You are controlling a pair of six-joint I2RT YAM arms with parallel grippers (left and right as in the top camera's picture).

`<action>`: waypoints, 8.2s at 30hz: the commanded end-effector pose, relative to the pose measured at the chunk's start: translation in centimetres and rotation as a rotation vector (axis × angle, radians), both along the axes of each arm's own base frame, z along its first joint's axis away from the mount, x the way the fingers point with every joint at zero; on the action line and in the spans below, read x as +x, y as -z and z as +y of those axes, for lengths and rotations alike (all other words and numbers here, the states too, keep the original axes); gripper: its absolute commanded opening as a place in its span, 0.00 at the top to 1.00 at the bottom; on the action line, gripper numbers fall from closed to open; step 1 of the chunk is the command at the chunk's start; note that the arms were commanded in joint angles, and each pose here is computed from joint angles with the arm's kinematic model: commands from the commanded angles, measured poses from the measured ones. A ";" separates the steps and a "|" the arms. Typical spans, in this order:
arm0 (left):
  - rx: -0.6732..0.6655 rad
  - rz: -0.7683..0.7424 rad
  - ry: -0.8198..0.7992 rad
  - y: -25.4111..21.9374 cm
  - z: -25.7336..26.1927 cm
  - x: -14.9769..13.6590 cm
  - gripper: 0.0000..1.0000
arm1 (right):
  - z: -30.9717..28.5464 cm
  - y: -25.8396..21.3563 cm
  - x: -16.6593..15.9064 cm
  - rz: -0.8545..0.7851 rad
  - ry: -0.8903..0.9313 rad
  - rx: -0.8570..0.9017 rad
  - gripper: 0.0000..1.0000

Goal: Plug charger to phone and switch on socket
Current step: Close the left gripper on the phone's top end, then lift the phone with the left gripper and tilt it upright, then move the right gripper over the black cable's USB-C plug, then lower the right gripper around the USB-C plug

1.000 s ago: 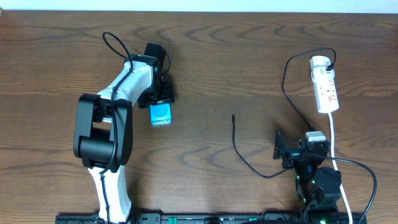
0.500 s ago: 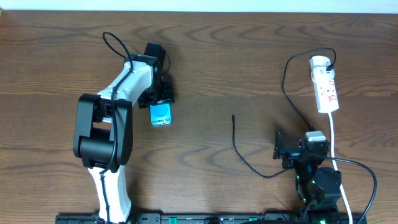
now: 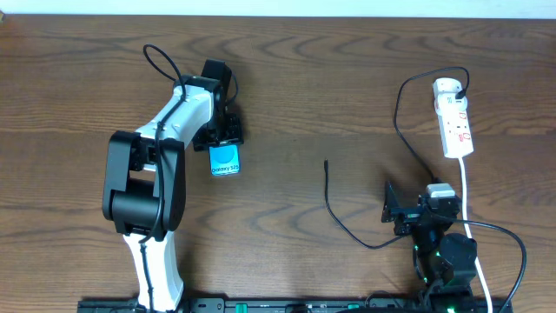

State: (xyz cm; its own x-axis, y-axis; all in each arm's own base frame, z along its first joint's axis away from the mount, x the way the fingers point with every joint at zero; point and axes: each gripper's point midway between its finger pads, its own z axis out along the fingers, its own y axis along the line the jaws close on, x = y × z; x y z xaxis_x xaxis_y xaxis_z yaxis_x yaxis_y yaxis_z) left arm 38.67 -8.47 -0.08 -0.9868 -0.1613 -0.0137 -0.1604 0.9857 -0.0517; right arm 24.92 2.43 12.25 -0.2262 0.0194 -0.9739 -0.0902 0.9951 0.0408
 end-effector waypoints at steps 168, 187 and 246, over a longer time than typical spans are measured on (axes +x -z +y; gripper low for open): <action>-0.143 -0.085 -0.757 -15.8 5.2 -5.4 0.93 | 14.5 5.3 11.1 1.211 0.093 0.159 0.09; -0.132 -0.070 -0.758 -15.7 5.3 -5.8 0.93 | 14.7 8.6 8.9 1.261 0.223 0.037 0.09; -0.099 -0.065 -0.740 -15.6 5.7 -6.2 0.93 | 17.6 12.1 7.3 1.339 0.012 -0.077 0.13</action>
